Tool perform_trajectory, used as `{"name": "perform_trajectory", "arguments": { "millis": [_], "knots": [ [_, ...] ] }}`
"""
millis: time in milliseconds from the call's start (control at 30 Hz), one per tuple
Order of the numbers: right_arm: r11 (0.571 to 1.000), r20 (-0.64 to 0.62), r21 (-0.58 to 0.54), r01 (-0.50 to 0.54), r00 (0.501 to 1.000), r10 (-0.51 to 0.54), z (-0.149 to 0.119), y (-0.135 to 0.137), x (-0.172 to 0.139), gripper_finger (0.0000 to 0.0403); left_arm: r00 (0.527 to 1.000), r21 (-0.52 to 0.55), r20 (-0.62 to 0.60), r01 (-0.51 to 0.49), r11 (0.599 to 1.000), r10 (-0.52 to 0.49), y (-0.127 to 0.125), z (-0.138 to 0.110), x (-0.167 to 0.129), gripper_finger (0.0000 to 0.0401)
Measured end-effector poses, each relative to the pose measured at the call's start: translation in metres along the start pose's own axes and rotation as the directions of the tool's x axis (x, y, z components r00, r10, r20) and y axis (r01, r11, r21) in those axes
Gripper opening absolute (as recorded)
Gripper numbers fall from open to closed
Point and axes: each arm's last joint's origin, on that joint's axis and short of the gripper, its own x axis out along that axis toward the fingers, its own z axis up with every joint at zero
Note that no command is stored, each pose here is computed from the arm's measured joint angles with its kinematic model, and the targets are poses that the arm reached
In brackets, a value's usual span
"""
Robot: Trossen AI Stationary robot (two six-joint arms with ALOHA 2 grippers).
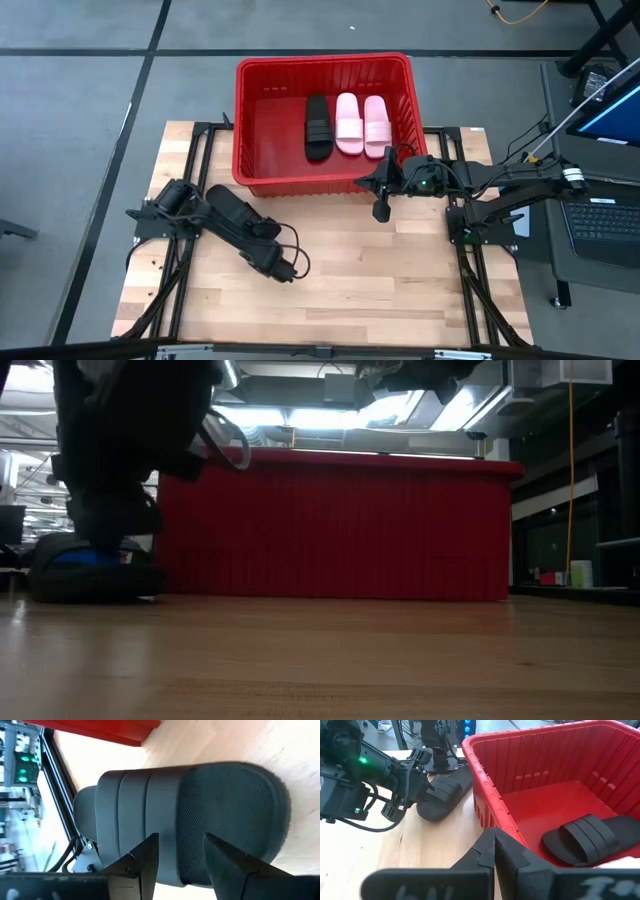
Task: Pick and place slides into bin
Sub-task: Put the black slipper into the red bin
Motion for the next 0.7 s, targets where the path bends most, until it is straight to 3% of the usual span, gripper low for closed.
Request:
{"name": "perform_trajectory", "arguments": {
  "millis": [367, 700],
  "knots": [
    [1.000, 0.000, -0.001, 0.000, 1.000, 0.000, 0.0000, 0.0000, 0.0000, 0.0007, 0.992, 0.042, -0.025, -0.123, 0.991, 0.125, -0.0051, -0.0040, 0.0110, 0.0144],
    [1.000, -0.001, -0.001, 0.000, 1.000, 0.000, -0.0001, 0.0000, 0.0000, 0.0007, 0.991, 0.026, -0.016, -0.133, 0.991, 0.134, -0.0042, -0.0037, 0.0110, 0.0143]
  ]
}}
